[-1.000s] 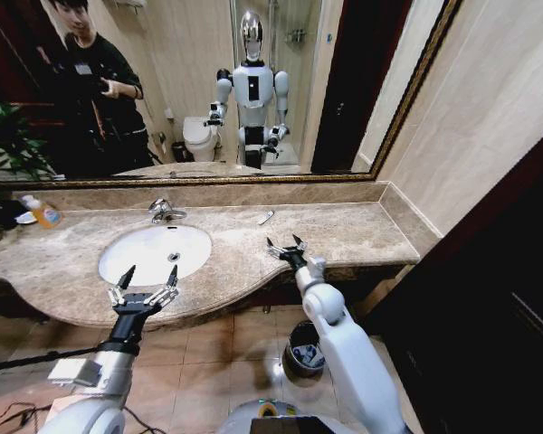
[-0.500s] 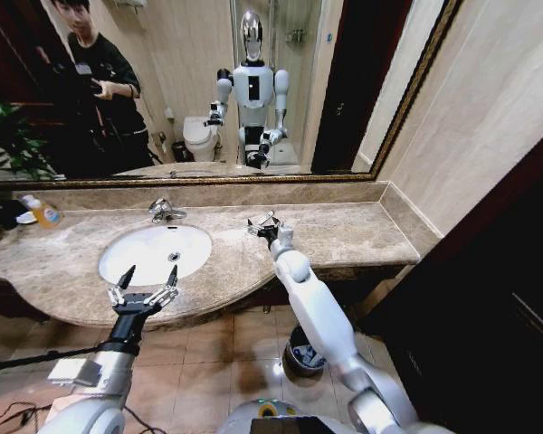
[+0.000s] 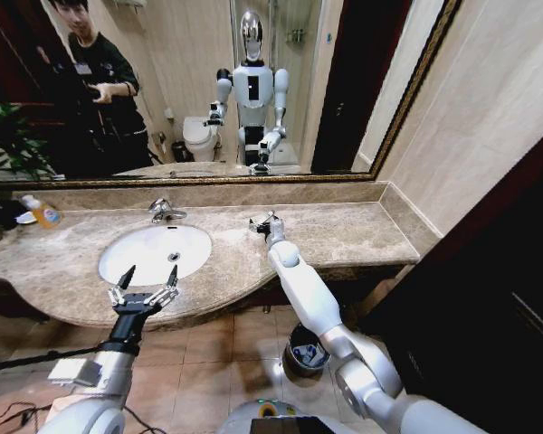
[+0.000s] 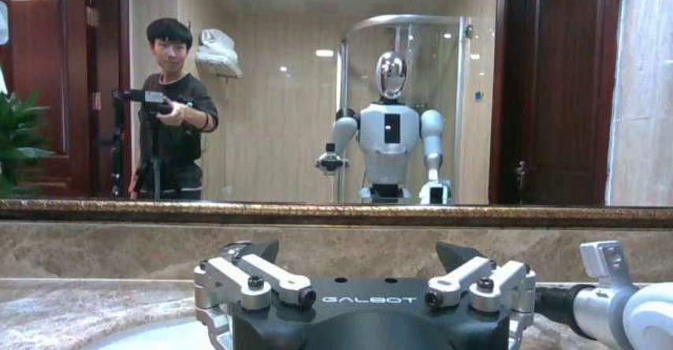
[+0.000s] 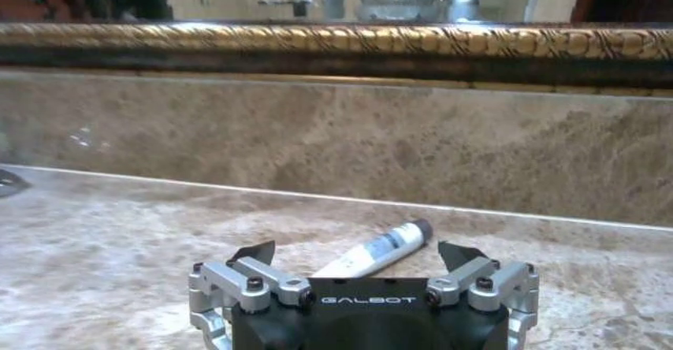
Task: Pick up the trash from the sink and place it in the trash bin.
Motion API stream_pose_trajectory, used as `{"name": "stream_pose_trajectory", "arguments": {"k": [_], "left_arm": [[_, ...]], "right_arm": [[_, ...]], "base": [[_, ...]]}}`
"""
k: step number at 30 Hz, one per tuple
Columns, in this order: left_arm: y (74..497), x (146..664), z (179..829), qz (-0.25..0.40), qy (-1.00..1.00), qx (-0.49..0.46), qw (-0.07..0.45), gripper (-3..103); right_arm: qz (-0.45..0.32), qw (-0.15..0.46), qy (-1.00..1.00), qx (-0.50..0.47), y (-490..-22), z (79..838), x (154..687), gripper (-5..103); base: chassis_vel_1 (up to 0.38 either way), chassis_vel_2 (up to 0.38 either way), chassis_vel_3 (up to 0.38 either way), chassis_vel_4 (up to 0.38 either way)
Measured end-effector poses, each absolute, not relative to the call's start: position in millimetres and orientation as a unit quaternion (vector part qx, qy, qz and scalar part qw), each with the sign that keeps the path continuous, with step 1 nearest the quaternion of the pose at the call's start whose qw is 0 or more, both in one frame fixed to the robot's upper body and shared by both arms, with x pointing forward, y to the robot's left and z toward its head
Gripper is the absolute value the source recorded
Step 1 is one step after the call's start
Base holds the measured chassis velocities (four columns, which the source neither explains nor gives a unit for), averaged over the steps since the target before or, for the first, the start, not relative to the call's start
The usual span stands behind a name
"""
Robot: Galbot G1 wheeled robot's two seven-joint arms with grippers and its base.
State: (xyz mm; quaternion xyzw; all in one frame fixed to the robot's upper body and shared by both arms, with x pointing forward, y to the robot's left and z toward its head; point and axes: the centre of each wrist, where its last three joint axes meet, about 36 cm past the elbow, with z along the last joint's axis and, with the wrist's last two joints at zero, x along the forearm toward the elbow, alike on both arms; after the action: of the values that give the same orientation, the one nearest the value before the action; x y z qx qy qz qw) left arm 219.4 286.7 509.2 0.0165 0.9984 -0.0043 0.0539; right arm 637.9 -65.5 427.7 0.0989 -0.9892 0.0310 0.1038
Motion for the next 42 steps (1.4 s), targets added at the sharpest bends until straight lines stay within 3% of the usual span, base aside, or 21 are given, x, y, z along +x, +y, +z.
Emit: {"name": "stream_pose_trajectory", "arguments": {"k": [16,38,42], "left_arm": [[286.7,219.4,509.3,-0.004,0.998,0.017,0.054,100],[286.7,219.5,509.3,-0.004,0.998,0.017,0.054,100],[286.7,219.5,509.3,-0.004,0.998,0.017,0.054,100]], "right_arm": [[0.043,0.116,-0.989,0.079,-86.3,428.3,675.2,100],[0.037,0.132,-0.985,0.101,-87.9,405.9,666.8,100],[0.035,0.129,-0.986,0.103,-87.6,406.2,665.7,95]], "base": [[0.0,0.0,0.0,0.0],[0.0,0.0,0.0,0.0],[0.0,0.0,0.0,0.0]]}}
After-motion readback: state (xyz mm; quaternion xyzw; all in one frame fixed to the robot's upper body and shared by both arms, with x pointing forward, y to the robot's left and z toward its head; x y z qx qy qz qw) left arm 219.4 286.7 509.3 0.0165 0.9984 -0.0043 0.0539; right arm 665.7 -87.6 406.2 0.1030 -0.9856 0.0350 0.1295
